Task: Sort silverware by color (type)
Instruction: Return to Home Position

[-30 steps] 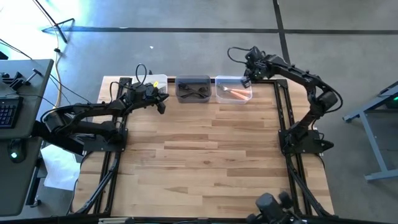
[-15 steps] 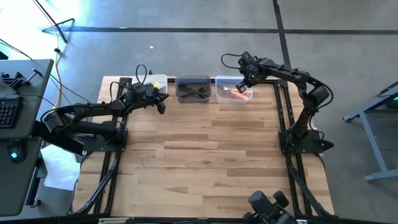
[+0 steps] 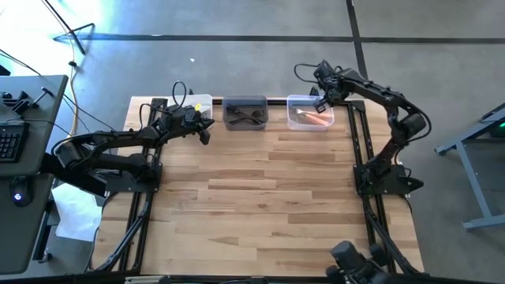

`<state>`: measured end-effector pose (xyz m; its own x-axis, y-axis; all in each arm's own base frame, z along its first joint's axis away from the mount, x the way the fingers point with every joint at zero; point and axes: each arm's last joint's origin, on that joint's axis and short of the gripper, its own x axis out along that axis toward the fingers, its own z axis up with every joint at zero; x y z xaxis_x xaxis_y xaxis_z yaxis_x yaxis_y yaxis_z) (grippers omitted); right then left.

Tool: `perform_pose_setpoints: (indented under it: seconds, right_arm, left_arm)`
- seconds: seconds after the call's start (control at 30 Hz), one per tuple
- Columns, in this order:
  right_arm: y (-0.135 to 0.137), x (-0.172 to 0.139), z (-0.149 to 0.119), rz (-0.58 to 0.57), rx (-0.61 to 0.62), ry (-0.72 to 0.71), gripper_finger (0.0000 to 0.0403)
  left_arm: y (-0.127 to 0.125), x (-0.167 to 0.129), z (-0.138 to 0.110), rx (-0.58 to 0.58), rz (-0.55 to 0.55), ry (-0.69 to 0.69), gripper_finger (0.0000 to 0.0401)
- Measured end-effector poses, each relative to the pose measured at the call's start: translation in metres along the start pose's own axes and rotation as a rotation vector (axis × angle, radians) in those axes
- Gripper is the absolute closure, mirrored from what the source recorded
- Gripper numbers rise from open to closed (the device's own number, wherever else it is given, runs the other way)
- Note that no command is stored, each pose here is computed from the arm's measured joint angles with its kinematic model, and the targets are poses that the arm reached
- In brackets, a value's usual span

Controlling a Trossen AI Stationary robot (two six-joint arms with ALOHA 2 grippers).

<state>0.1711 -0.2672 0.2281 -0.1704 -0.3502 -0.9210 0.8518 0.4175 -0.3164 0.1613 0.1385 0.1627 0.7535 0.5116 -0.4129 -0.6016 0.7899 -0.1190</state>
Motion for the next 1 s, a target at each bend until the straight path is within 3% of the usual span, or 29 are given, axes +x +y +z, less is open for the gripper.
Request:
perform_pose_setpoints:
  seconds: [0.13, 0.3, 0.47, 0.6, 0.87, 1.0]
  right_arm:
    - [-0.01, -0.021, -0.005, 0.02, -0.007, -0.065, 0.0403]
    - [0.008, -0.04, -0.002, 0.226, -0.081, -0.254, 0.0403]
    - [0.04, -0.03, 0.017, 0.254, -0.096, -0.466, 0.0403]
    - [0.051, -0.013, 0.043, 0.234, 0.009, -0.612, 0.0403]
    - [0.058, 0.036, 0.064, 0.281, -0.034, -0.461, 0.0403]
    - [0.058, 0.039, 0.063, 0.287, -0.057, -0.406, 0.0403]
  left_arm:
    - [0.0, 0.0, 0.0, 0.0, 0.0, 0.0, 0.0401]
    - [0.0, 0.0, 0.0, 0.001, -0.005, -0.003, 0.0401]
    - [0.0, 0.0, 0.002, 0.004, -0.007, -0.024, 0.0401]
    - [0.0, 0.0, 0.003, 0.005, -0.008, -0.028, 0.0401]
    - [-0.001, 0.0, 0.003, 0.005, -0.01, -0.026, 0.0401]
    - [-0.001, 0.0, 0.003, 0.005, -0.01, -0.026, 0.0401]
